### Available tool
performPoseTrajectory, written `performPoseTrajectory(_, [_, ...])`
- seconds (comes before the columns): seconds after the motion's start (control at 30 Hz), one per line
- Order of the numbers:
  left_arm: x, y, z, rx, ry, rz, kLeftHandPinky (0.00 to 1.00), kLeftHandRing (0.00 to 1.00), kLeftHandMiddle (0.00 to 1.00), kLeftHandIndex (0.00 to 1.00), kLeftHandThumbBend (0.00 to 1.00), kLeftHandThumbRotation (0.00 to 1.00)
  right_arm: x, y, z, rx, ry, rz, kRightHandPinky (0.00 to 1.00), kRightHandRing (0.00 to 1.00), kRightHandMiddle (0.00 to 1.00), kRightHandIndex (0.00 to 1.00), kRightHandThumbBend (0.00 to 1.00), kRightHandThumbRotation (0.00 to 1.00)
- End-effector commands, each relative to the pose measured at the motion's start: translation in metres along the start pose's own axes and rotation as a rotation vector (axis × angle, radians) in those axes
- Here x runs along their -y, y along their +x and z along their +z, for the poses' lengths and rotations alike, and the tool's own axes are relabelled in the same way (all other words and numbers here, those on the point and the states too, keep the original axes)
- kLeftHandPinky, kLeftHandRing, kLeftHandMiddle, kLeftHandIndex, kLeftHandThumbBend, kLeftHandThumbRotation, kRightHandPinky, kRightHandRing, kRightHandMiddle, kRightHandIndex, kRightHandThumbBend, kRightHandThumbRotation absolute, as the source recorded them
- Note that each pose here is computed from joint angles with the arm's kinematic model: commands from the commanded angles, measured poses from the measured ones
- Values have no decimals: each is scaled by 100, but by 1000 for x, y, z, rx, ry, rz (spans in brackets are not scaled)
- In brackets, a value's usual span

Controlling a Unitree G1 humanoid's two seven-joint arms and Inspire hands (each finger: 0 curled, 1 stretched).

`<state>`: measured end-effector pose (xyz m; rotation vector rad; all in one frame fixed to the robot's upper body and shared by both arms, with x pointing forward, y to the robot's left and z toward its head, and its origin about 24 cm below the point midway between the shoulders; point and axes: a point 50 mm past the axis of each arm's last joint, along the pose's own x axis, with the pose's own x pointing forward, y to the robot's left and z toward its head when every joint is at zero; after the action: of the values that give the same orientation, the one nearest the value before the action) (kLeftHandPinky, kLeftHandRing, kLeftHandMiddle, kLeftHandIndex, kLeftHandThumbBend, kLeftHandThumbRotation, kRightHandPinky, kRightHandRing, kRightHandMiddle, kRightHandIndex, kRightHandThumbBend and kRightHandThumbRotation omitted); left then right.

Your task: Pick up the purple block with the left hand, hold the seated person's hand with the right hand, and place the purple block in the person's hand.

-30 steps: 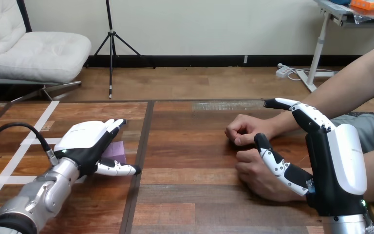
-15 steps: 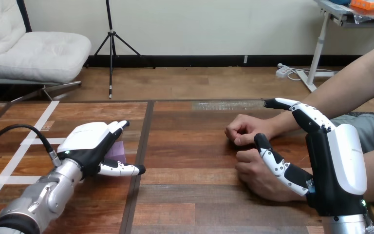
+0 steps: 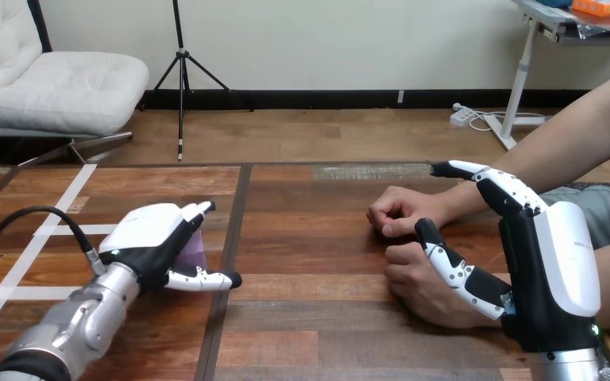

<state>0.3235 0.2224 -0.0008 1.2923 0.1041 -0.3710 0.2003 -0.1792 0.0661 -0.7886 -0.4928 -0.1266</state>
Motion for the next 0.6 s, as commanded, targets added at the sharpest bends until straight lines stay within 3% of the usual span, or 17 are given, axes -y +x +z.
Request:
performPoseTrajectory(0.0, [-28, 15, 15, 44, 22, 78, 88, 93, 95, 95, 81, 61, 10, 13, 8, 75, -12, -40, 76, 77, 75, 71, 39, 32])
performPoseTrajectory(0.57, [-24, 17, 18, 30, 59, 65, 88, 93, 95, 95, 79, 59, 11, 13, 8, 83, -29, -31, 77, 77, 75, 72, 38, 34])
